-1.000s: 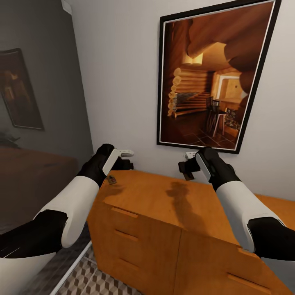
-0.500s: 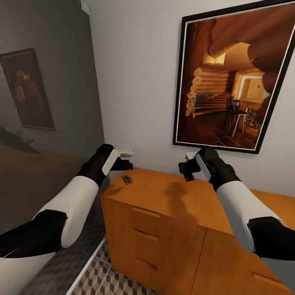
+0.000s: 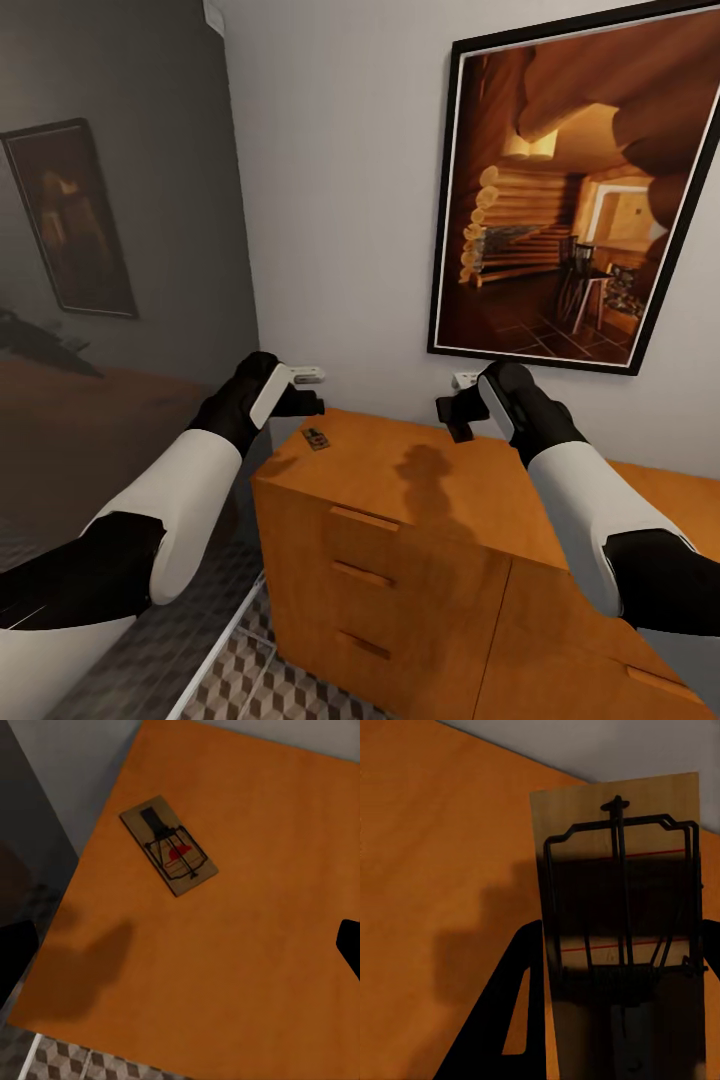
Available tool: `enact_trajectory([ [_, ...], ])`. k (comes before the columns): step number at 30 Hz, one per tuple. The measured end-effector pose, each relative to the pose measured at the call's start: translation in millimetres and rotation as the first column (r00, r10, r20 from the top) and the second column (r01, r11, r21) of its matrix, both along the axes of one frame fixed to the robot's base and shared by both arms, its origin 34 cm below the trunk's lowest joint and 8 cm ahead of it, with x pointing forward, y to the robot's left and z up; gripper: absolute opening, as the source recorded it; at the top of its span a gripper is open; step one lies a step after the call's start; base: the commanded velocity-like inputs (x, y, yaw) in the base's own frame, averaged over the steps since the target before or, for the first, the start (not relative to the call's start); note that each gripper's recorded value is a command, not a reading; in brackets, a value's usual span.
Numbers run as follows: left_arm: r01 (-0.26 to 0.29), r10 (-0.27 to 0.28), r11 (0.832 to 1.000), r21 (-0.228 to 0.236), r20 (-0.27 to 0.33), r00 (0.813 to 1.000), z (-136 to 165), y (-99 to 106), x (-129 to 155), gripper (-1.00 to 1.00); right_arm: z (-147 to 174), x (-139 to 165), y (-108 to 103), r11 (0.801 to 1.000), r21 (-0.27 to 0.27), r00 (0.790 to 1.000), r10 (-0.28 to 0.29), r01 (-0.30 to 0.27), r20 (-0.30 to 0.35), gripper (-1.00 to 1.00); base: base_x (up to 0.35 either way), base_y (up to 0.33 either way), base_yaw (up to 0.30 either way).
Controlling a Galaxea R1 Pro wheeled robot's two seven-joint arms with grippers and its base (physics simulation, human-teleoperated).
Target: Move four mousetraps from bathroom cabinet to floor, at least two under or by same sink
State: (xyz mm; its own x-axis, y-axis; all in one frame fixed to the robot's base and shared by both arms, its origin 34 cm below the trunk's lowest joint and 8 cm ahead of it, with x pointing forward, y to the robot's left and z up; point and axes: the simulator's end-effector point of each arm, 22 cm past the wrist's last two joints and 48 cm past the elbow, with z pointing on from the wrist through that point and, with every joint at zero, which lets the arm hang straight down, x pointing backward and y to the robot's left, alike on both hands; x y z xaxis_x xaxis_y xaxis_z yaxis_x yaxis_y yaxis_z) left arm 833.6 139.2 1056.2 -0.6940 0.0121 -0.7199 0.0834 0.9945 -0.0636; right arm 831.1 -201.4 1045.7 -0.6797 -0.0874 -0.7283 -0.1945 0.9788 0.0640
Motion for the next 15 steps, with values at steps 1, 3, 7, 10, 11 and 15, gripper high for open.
enact_trajectory([
  [1,-0.001,0.001,1.0,0.002,-0.001,1.0,0,0,0,1.0,0,0,0,1.0,0.0,1.0,0.0,0.0,0.0,-1.0,0.0,0.002,0.0],
  [3,-0.008,0.008,1.0,0.01,-0.002,1.0,-1,2,0,1.0,0,0,0,1.0,-0.001,1.0,0.0,0.0,0.0,-1.0,0.0,0.001,0.0],
  [7,-0.046,0.047,0.998,0.052,-0.01,0.999,-6,11,-1,1.0,0,0,2,1.0,0.0,1.0,0.002,-0.002,0.0,-1.0,0.0,0.0,0.0],
  [10,-0.092,0.093,0.99,0.103,-0.006,0.996,-6,20,-2,1.0,0,0,3,1.0,0.0,1.0,0.003,-0.003,0.0,-1.0,0.0,0.0,0.0],
  [11,-0.105,0.106,0.988,0.115,-0.002,0.994,-5,23,-2,1.0,0,0,3,1.0,0.0,1.0,0.003,-0.003,0.0,-1.0,0.0,0.0,0.0],
  [15,-0.156,0.153,0.978,0.141,0.034,0.988,0,33,2,1.0,0,0,3,1.0,0.0,1.0,0.003,-0.003,0.0,-1.0,0.0,0.0,0.0],
])
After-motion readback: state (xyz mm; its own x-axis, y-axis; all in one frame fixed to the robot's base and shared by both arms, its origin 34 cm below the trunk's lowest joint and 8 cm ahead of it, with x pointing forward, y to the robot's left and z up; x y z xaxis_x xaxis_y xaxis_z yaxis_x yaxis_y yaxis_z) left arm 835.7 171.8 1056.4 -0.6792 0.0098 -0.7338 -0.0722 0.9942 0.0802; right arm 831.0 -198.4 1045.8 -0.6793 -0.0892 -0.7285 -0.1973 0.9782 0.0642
